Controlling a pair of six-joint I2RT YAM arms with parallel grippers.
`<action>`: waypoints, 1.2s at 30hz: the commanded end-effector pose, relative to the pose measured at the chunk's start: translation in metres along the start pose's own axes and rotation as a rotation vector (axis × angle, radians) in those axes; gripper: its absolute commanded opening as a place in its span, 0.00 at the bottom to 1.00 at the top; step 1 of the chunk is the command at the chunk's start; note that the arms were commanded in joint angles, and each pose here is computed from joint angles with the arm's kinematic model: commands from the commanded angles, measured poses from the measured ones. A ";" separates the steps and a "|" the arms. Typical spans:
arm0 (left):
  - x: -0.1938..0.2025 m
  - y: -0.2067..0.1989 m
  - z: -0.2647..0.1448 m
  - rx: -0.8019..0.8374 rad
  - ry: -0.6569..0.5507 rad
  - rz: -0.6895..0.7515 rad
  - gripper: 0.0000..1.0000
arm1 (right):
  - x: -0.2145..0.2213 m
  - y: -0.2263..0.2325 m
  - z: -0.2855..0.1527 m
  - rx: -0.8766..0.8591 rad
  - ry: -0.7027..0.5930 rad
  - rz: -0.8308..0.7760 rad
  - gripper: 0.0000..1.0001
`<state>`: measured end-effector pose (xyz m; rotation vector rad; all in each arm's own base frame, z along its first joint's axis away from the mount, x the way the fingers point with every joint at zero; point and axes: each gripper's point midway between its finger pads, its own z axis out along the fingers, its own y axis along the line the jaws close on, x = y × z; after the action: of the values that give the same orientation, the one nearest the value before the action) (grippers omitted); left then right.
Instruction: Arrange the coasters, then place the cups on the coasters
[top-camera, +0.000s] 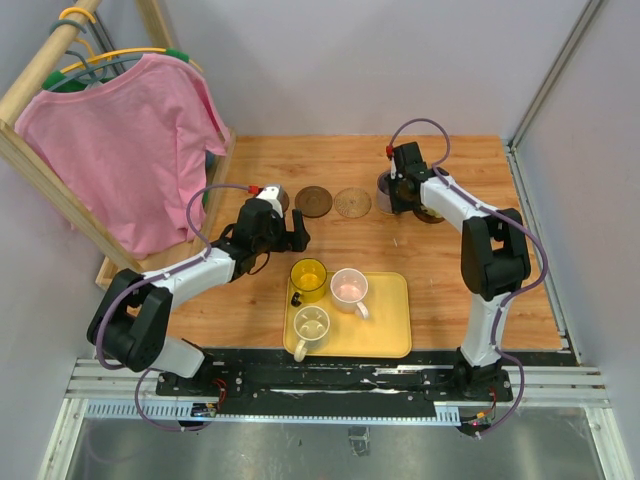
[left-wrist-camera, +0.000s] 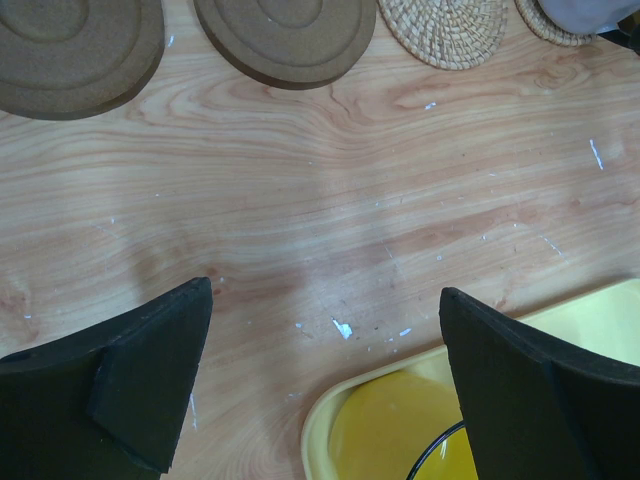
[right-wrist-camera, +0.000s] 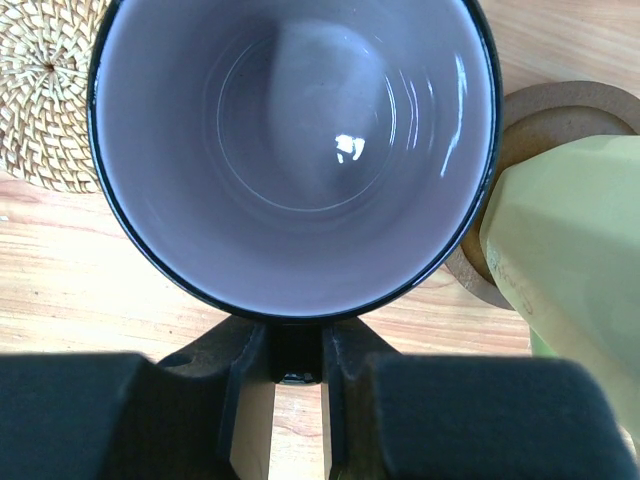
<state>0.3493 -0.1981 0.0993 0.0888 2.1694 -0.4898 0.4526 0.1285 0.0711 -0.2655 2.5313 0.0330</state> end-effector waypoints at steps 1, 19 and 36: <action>-0.014 -0.004 0.003 0.018 -0.035 -0.004 1.00 | -0.032 -0.015 -0.003 0.028 -0.092 0.038 0.01; -0.009 -0.002 0.005 0.017 -0.020 -0.004 1.00 | -0.017 -0.020 0.005 0.048 -0.058 0.085 0.01; -0.007 -0.003 0.005 0.020 -0.016 -0.012 1.00 | -0.003 -0.014 0.010 0.001 -0.033 0.101 0.01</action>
<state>0.3485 -0.1991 0.0942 0.0901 2.1848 -0.4966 0.4613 0.1166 0.0653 -0.1555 2.5239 0.0453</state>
